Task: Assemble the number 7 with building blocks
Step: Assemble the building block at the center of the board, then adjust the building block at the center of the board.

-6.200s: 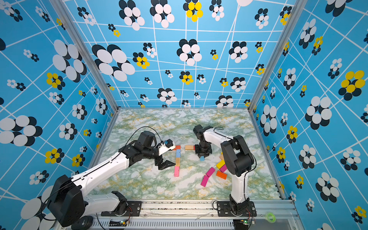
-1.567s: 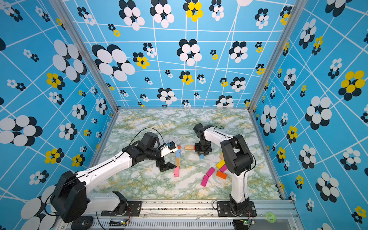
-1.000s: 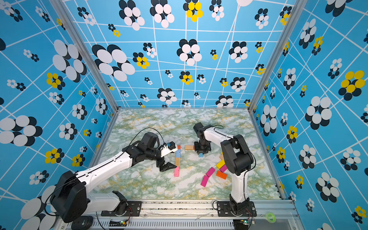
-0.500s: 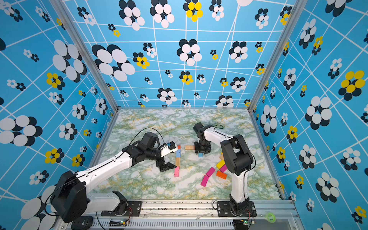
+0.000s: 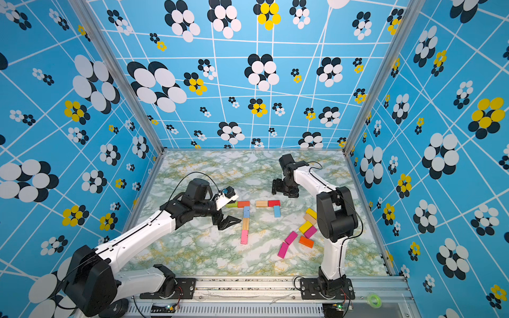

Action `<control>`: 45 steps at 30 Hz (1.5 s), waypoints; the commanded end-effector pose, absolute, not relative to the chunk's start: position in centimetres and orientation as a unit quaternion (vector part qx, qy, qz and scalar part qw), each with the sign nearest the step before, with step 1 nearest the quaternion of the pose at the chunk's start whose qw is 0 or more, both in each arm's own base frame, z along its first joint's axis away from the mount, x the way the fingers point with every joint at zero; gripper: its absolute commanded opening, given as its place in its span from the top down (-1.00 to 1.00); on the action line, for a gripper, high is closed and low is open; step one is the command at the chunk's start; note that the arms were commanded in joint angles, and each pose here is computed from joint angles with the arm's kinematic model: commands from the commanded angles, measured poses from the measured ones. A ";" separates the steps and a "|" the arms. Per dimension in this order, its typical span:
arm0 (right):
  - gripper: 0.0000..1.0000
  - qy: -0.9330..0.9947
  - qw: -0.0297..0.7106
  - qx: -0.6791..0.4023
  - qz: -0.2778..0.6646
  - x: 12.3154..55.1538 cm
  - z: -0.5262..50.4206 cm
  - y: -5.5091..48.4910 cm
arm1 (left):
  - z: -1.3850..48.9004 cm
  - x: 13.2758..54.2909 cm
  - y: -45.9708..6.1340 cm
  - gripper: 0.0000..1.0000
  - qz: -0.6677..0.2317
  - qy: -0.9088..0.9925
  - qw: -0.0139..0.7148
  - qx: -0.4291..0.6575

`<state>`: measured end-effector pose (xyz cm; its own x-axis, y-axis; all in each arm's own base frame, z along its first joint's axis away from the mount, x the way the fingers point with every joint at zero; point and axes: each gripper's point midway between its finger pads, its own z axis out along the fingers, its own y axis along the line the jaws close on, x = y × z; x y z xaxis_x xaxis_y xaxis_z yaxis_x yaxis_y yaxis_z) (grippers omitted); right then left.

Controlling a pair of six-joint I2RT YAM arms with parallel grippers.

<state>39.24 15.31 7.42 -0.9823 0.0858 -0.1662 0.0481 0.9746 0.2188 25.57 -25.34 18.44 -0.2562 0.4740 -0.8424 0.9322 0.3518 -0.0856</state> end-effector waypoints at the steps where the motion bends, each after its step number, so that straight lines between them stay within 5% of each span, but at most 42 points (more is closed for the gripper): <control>1: -0.64 0.985 0.065 0.035 0.153 39.3 6.2 16.7 | 20.4 26.9 -24.7 -0.98 -0.313 0.735 0.404 0.445; 45: -0.64 0.973 0.001 0.051 0.224 37.7 2.8 19.1 | 19.6 27.3 -24.1 -0.98 -0.290 0.746 0.400 0.446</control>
<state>38.85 18.90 3.43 -0.9947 0.1000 -0.0247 0.0798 0.8991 0.4305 27.27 -24.25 19.05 -0.2997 0.4314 -0.8509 0.8962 0.4330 -0.0961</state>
